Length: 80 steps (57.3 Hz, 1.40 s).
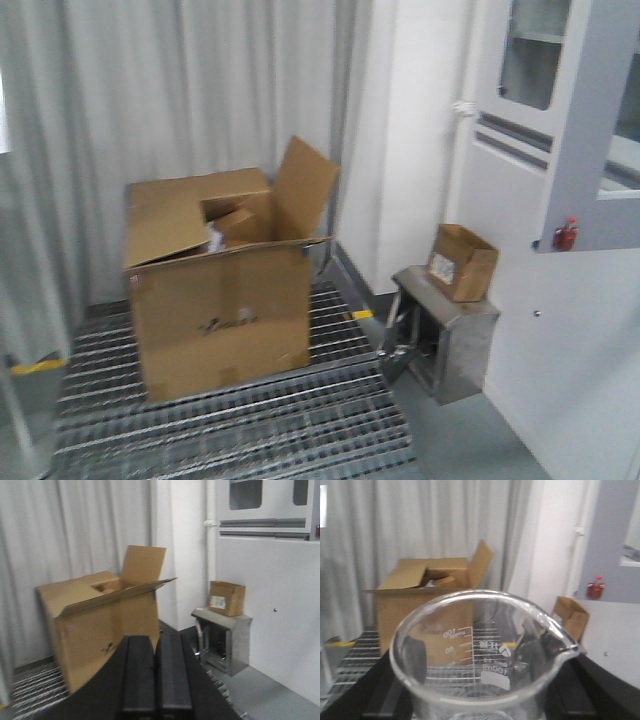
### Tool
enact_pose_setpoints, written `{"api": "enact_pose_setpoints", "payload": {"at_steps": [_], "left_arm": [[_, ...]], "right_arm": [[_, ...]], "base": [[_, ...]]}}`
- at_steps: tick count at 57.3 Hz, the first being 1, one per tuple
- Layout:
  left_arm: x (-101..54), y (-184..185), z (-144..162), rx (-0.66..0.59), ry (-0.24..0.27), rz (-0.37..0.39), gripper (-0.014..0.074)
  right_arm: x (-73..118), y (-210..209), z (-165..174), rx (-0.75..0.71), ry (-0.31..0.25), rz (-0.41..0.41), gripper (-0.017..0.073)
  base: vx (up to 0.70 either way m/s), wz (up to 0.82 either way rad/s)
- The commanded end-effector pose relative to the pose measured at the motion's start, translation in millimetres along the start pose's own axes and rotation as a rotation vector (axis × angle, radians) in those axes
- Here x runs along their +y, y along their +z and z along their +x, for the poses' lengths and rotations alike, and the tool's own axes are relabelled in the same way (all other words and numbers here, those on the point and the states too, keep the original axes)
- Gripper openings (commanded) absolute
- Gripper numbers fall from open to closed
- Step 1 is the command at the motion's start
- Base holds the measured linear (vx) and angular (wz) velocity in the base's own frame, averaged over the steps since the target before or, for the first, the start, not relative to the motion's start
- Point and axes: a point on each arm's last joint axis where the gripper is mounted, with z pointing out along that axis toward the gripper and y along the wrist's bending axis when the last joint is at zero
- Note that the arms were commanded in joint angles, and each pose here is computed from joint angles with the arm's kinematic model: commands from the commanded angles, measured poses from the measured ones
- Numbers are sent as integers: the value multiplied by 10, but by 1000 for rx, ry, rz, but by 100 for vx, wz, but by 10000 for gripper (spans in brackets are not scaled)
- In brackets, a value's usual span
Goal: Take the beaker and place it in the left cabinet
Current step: 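Drive the base to the open white cabinet with the blue tray, then extend the right gripper and lower the beaker onto the blue tray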
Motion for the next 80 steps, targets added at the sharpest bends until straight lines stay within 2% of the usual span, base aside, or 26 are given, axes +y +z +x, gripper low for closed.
{"api": "enact_pose_setpoints", "payload": {"at_steps": [1,38,80], "left_arm": [[2,-13,-31,-85,-12,-3,1],[2,-13,-31,-85,-12,-3,1],[2,-13,-31,-85,-12,-3,1]], "right_arm": [[21,-15,-152,-86,-23,-32,-6],[22,-15,-153,-87,-23,-32,-6],[22,-15,-153,-87,-23,-32,-6]], "base": [[61,-52],[50,-72],[23,-69]]}}
